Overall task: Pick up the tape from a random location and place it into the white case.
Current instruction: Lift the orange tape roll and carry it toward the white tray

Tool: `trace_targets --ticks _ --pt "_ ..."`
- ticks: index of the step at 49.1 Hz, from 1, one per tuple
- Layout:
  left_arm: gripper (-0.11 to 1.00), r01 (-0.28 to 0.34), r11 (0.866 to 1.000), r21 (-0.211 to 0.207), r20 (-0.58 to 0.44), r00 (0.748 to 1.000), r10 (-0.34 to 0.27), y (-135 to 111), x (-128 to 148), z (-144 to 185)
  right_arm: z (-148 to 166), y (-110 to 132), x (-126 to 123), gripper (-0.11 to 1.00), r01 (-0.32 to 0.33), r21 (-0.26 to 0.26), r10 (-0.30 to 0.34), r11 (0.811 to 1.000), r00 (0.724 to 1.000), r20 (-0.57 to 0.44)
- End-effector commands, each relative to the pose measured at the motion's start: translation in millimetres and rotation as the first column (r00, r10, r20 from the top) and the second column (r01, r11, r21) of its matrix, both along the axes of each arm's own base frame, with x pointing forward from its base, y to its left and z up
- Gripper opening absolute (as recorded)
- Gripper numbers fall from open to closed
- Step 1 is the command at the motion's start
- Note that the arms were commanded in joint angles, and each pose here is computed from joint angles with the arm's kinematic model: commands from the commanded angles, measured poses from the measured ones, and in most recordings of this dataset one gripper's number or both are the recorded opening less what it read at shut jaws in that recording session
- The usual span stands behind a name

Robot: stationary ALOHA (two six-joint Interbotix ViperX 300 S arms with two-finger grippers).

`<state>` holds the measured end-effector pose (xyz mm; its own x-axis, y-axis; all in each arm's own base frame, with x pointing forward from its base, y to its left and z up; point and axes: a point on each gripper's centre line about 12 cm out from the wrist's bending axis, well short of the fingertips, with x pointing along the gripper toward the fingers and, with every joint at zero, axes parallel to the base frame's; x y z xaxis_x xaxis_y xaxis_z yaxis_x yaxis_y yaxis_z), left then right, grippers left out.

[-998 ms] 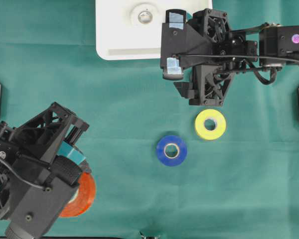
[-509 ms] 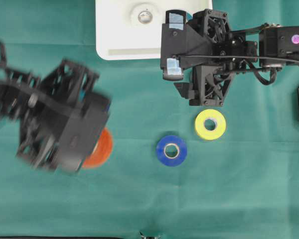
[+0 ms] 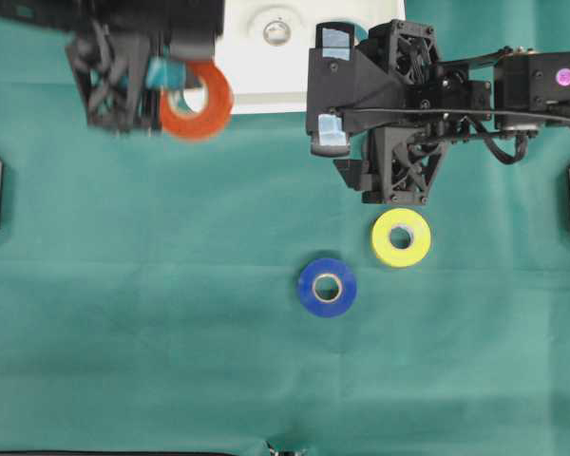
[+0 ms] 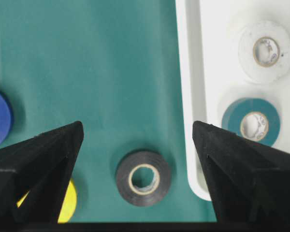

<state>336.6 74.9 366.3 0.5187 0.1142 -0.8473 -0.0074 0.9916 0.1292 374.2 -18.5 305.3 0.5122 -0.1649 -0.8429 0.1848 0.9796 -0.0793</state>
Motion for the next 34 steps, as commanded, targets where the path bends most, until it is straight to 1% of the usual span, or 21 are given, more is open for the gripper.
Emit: trace_targets --ticks 1,6,11,26,34 --pt "0.24 -0.029 0.999 0.024 0.037 0.999 0.028 14 -10 13 10 1 -2 0.90 -0.004 0.000 0.004 1.000 1.000 0.031" --pt "0.24 -0.061 0.998 0.029 0.034 0.998 0.060 27 -15 13 10 1 -2 0.90 -0.004 0.000 0.004 1.000 1.000 0.031" --pt "0.24 -0.080 0.996 0.028 0.025 0.997 0.079 33 -19 12 9 1 -2 0.90 -0.004 -0.001 0.004 1.000 1.000 0.028" --pt "0.24 -0.064 0.998 0.026 0.013 0.998 0.064 30 -12 5 9 1 -2 0.90 -0.008 -0.008 0.008 1.000 1.000 0.027" --pt "0.24 -0.062 0.998 0.029 0.026 0.998 0.061 34 -1 4 9 1 -2 0.90 -0.010 -0.010 0.011 1.000 1.000 0.026"
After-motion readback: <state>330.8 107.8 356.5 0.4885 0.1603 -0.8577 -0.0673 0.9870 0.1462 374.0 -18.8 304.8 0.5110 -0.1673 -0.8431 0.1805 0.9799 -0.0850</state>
